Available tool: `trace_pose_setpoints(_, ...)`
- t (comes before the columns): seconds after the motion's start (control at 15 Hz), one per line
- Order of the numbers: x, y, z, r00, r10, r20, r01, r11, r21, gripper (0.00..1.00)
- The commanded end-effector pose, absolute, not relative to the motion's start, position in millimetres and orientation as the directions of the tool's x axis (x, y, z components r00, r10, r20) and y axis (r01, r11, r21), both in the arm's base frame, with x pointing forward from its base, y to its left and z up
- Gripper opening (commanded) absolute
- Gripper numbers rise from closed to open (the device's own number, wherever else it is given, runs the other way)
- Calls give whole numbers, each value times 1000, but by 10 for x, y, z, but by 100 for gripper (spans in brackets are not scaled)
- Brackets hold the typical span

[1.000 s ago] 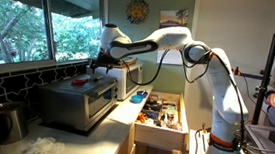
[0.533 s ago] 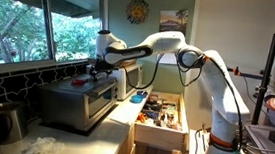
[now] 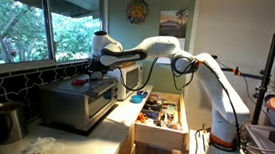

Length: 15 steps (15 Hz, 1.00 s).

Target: Shift the pen to the black tray

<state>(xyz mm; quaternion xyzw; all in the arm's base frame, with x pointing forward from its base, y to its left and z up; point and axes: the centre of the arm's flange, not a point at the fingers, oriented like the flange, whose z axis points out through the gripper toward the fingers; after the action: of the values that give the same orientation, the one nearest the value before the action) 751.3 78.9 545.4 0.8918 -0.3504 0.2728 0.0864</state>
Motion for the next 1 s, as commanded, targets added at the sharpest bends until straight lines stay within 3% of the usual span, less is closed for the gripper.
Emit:
trace_pose_setpoints(0.0, 7715, 833, 5485, 592, -573, 567, -684, -729, -24, 88)
trace_pose_setpoints(0.33, 7749, 745, 5459, 544, -621, 565, -757, -654, 11, 94)
trace_pose_setpoints(0.6, 7708, 711, 5395, 572, -631, 525, -775, -624, 95, 92)
trace_pose_setpoints(0.67, 7697, 712, 5379, 574, -633, 520, -779, -618, 108, 87)
trace_pose_setpoints(0.73, 7700, 708, 5375, 563, -631, 533, -785, -611, 105, 66)
trace_pose_setpoints(0.93, 7707, 718, 5389, 549, -637, 541, -791, -605, 90, 56)
